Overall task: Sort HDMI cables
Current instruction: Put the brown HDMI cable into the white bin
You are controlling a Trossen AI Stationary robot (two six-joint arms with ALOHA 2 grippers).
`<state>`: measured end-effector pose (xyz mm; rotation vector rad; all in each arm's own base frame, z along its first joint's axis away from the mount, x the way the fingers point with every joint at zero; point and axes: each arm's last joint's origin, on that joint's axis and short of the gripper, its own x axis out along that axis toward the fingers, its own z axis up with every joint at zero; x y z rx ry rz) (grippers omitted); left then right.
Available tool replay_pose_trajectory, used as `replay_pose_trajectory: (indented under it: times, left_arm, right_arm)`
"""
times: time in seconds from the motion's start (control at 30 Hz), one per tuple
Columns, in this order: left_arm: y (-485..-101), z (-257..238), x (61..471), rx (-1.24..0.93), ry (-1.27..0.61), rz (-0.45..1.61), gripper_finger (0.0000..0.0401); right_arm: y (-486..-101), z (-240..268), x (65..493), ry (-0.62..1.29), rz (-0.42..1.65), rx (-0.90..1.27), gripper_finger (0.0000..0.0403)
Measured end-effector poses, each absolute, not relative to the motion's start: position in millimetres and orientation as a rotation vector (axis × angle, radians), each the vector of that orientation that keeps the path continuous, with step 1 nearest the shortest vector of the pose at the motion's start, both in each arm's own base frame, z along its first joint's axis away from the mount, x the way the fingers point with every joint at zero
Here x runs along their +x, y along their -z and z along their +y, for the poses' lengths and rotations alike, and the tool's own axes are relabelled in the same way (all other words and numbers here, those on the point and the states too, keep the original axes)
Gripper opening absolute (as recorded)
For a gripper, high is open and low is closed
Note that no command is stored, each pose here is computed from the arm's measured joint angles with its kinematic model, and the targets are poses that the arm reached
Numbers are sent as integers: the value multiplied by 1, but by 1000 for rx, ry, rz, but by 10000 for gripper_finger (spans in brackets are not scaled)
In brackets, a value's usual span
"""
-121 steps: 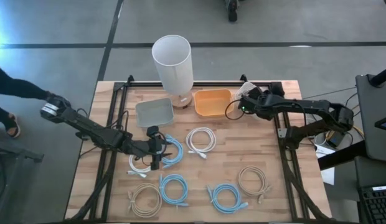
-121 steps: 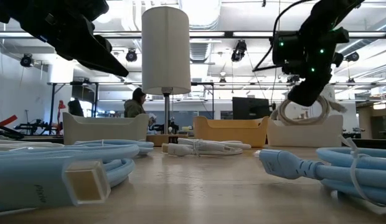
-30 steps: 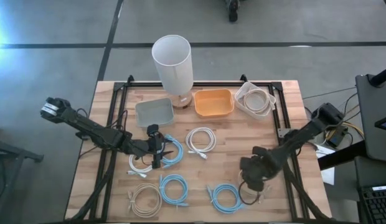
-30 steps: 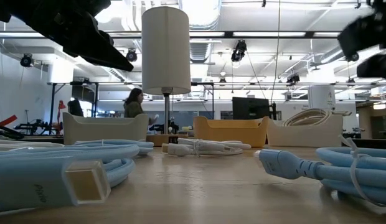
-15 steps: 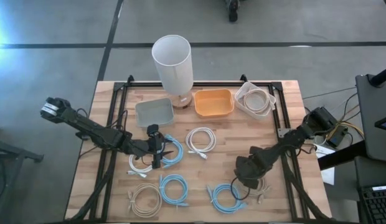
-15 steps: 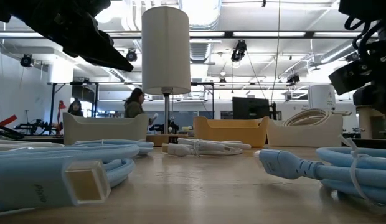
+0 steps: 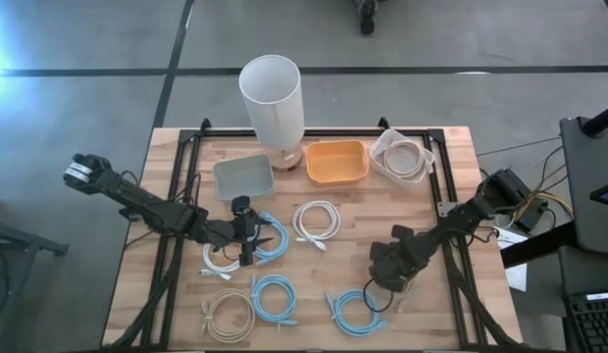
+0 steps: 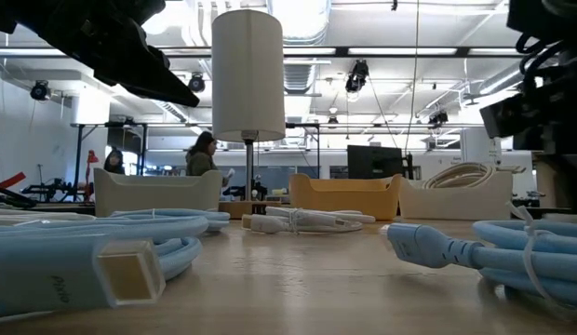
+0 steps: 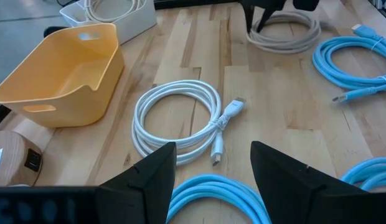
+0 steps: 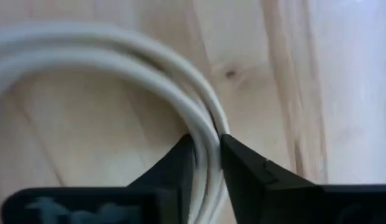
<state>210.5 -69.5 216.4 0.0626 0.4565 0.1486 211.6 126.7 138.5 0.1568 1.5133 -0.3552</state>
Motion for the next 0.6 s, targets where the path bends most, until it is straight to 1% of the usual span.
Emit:
replay_pose_trajectory:
  times: [0.13, 0.3, 0.43, 0.6]
  left_arm:
    - [-216, -69, 210, 64, -148, 457, 213]
    - [-216, -69, 210, 65, -148, 457, 213]
    - [-216, -69, 210, 73, -146, 458, 213]
    - [-216, -69, 210, 108, -138, 461, 213]
  right_arm:
    - [-144, 124, 212, 413, 1474, 227, 37]
    - [-156, 115, 211, 476, 1410, 276, 32]
    - [-171, 98, 203, 644, 1325, 211, 32]
    - [-197, 73, 185, 862, 1149, 68, 32]
